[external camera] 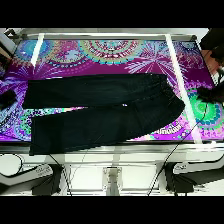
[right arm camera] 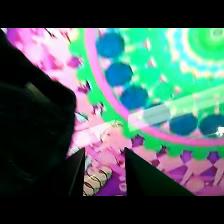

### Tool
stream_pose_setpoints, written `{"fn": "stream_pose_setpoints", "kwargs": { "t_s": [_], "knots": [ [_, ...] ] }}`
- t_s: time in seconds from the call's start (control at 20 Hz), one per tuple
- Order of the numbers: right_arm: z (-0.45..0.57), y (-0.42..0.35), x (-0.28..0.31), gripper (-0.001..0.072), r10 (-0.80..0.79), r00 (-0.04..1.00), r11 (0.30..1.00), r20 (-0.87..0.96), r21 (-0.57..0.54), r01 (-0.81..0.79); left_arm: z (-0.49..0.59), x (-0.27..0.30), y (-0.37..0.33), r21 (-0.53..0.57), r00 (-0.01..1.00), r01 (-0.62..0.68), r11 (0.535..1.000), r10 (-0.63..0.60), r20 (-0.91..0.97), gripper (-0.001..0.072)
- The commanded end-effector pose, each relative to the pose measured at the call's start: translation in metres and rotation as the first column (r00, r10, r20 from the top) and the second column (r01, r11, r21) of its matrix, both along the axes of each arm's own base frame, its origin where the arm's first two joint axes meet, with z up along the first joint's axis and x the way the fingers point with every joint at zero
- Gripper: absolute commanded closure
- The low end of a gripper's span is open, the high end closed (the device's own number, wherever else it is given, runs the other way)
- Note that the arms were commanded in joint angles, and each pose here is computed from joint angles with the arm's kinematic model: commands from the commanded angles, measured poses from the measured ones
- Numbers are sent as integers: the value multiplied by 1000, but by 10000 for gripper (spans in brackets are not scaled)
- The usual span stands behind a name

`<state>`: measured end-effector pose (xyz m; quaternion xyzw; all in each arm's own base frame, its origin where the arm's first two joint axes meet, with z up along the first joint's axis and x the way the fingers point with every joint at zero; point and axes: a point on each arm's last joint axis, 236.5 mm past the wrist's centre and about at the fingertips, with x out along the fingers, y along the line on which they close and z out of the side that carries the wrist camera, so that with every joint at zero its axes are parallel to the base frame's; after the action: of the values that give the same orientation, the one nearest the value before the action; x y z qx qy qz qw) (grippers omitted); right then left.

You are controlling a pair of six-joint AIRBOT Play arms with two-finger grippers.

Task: Fold the clothes and pants, and hang the long-sleeved shirts on hangers.

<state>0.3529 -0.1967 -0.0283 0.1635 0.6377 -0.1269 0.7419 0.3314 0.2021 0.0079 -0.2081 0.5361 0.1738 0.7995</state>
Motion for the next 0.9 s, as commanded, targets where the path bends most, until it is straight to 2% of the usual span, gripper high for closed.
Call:
{"fn": "stream_pose_setpoints", "kwargs": {
  "t_s": [0.0,0.05,0.1,0.3,0.4,0.6,0.85],
  "knots": [
    [-34,34,-26,249,18,997,990,76,136,-29,-18,-67,-19,-27,998,-23,999,21,-58,403],
    [-39,50,-22,173,29,992,978,124,201,-53,-18,-81,-22,-27,998,-28,999,27,-62,403],
    [-41,61,-17,174,38,986,968,163,239,-77,-16,-92,-25,-24,998,-24,999,23,-67,403],
    [-59,56,-11,188,-17,978,978,208,208,-27,-6,-121,-27,-19,997,-55,998,54,-58,403],
    [-60,52,-3,232,-22,969,981,247,192,-27,-7,-123,-33,-43,997,-64,997,61,-50,403],
    [-65,41,6,234,-41,960,988,278,156,-3,-12,-129,-42,-71,996,-42,997,36,-79,403],
    [-75,54,23,293,-79,943,971,322,240,0,-14,-135,-48,-92,994,-33,995,23,-103,404]
  ]
}}
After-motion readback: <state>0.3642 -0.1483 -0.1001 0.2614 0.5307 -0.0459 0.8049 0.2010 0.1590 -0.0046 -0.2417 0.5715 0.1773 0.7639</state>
